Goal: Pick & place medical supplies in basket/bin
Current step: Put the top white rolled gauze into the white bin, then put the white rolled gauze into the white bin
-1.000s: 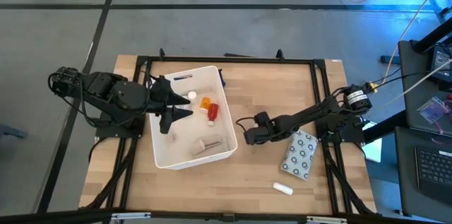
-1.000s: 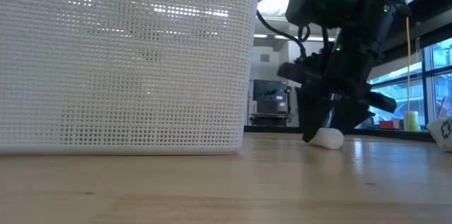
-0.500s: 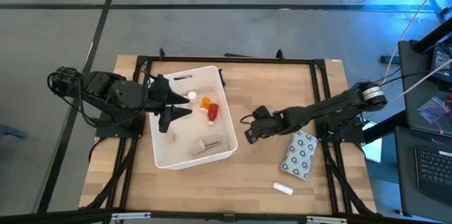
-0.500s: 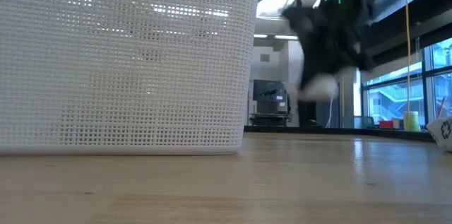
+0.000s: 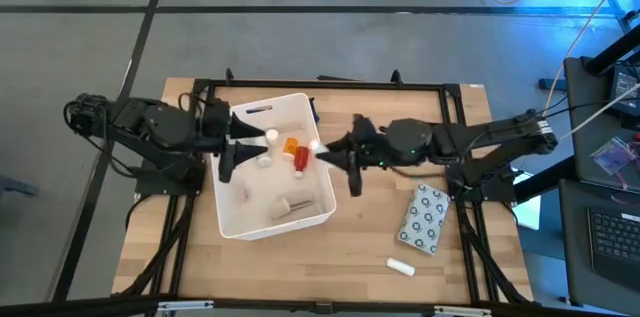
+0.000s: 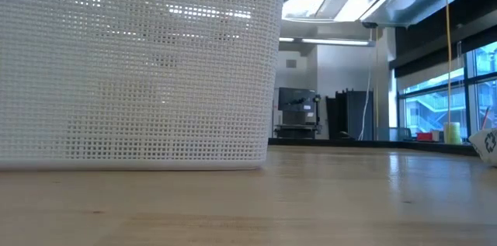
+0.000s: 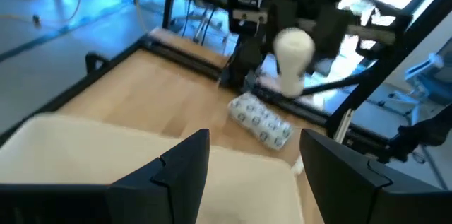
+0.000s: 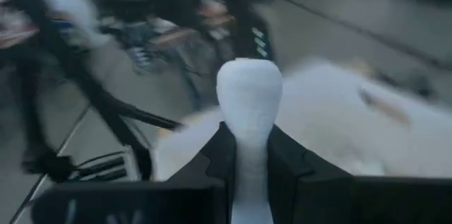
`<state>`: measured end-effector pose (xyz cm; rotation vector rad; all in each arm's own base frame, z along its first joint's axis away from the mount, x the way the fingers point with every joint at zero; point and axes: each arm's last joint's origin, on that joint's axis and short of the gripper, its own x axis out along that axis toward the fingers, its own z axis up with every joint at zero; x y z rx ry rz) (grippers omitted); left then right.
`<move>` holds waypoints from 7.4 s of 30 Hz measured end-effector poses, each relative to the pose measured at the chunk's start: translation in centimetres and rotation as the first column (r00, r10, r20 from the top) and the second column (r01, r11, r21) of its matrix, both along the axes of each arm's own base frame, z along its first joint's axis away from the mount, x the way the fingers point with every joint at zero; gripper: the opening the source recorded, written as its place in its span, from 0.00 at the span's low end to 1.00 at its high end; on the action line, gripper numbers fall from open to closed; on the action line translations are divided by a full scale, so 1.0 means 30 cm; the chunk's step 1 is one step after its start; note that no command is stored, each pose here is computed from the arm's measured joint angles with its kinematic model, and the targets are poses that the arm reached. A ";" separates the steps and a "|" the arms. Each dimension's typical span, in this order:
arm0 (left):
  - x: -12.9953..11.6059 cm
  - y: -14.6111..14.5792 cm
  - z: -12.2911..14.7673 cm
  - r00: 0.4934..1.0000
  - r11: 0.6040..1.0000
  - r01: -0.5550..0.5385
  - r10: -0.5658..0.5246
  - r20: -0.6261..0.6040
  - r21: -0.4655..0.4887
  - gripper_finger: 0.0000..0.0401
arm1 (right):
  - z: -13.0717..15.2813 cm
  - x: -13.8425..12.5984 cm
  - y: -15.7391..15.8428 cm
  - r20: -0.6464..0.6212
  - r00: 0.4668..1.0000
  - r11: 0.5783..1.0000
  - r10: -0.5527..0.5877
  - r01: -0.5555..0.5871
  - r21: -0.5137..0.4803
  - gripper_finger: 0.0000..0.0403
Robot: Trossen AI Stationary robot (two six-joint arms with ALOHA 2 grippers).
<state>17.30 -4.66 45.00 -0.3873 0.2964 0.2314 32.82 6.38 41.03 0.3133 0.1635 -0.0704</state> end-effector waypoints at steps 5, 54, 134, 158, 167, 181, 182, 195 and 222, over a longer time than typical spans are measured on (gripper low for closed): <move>-0.034 0.012 0.023 0.999 0.999 0.015 -0.016 0.041 0.028 0.53 | 0.020 0.137 0.028 -0.028 0.997 0.982 0.073 -0.077 -0.172 0.12; -0.086 0.027 0.023 0.999 0.998 0.049 -0.049 0.019 0.026 0.53 | -0.726 0.631 -0.011 -0.656 0.579 0.789 0.484 -0.613 0.041 0.40; 0.062 -0.035 -0.055 0.994 0.998 0.000 -0.007 -0.107 -0.066 0.53 | -0.775 -0.366 0.709 -0.969 0.235 0.996 0.072 0.031 0.081 0.59; 0.062 -0.039 -0.053 0.994 0.996 0.028 -0.037 -0.103 -0.088 0.53 | -0.732 -0.266 0.682 -0.900 0.332 0.957 0.284 -0.162 0.242 0.07; 0.073 -0.043 0.001 0.996 0.996 0.073 -0.070 0.055 -0.058 0.53 | -0.272 -0.126 0.474 -0.716 0.664 0.971 0.216 -0.220 0.089 0.11; 0.009 -0.034 0.076 0.969 0.994 0.106 -0.095 0.226 -0.038 0.53 | 0.051 0.203 0.116 -0.237 0.943 0.895 0.236 -0.306 -0.325 0.09; 0.002 -0.036 0.080 0.967 0.993 0.114 -0.104 0.234 -0.032 0.53 | 0.027 0.232 0.099 -0.250 0.936 0.889 0.247 -0.322 -0.327 0.09; -0.048 -0.042 0.098 0.956 0.990 0.142 -0.143 0.255 0.021 0.53 | -0.445 0.514 -0.009 -0.536 0.749 0.836 0.390 -0.532 -0.135 0.09; -0.049 -0.045 0.079 0.963 0.984 0.179 -0.180 0.199 0.024 0.53 | -0.757 0.541 -0.007 -0.759 0.485 0.787 0.434 -0.614 0.058 0.32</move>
